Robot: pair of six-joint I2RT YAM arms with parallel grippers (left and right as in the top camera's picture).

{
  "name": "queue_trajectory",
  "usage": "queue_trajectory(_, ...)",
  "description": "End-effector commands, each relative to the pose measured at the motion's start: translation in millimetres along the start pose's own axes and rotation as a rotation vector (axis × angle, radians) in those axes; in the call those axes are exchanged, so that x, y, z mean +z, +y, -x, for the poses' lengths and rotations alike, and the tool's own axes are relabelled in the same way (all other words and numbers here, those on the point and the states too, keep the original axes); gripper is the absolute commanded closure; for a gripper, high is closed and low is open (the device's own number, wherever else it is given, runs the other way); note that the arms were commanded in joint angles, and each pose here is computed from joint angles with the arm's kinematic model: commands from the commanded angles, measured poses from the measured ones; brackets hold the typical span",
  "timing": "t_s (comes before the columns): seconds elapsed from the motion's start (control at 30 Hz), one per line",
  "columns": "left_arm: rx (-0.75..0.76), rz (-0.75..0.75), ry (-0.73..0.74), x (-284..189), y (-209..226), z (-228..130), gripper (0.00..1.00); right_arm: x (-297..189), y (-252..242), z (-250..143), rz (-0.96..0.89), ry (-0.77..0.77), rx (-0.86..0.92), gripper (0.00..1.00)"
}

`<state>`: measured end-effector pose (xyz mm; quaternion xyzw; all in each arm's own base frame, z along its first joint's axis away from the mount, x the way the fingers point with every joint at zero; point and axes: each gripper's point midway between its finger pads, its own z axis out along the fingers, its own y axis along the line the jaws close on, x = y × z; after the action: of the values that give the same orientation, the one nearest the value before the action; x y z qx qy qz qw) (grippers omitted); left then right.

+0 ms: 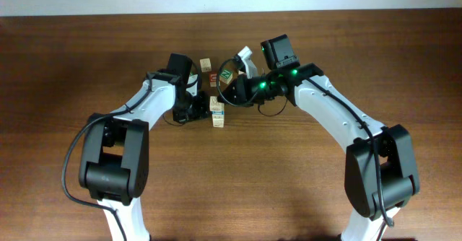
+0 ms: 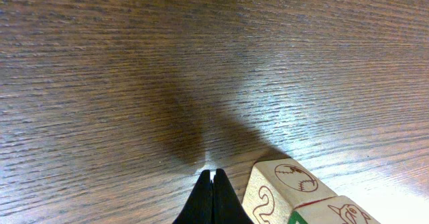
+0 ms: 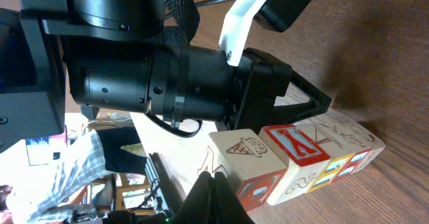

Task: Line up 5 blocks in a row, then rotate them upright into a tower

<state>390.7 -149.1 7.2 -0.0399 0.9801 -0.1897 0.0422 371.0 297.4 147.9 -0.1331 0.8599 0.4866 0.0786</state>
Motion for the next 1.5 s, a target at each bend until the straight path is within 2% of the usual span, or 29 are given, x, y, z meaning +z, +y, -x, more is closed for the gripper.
queue_trajectory(0.0,-0.007,-0.002,-0.01,-1.4,1.4,4.4,1.0,14.3,-52.5,-12.9,-0.182,0.015,0.069,0.96)
queue_trajectory(0.73,-0.007,-0.002,-0.008,-1.3,1.2,4.0,1.0,2.9,-32.9,-2.1,-0.182,0.018,0.152,0.96)
queue_trajectory(1.47,-0.007,-0.002,-0.008,-1.3,1.2,4.0,1.0,5.5,-10.4,4.4,-0.169,0.021,0.133,0.95)
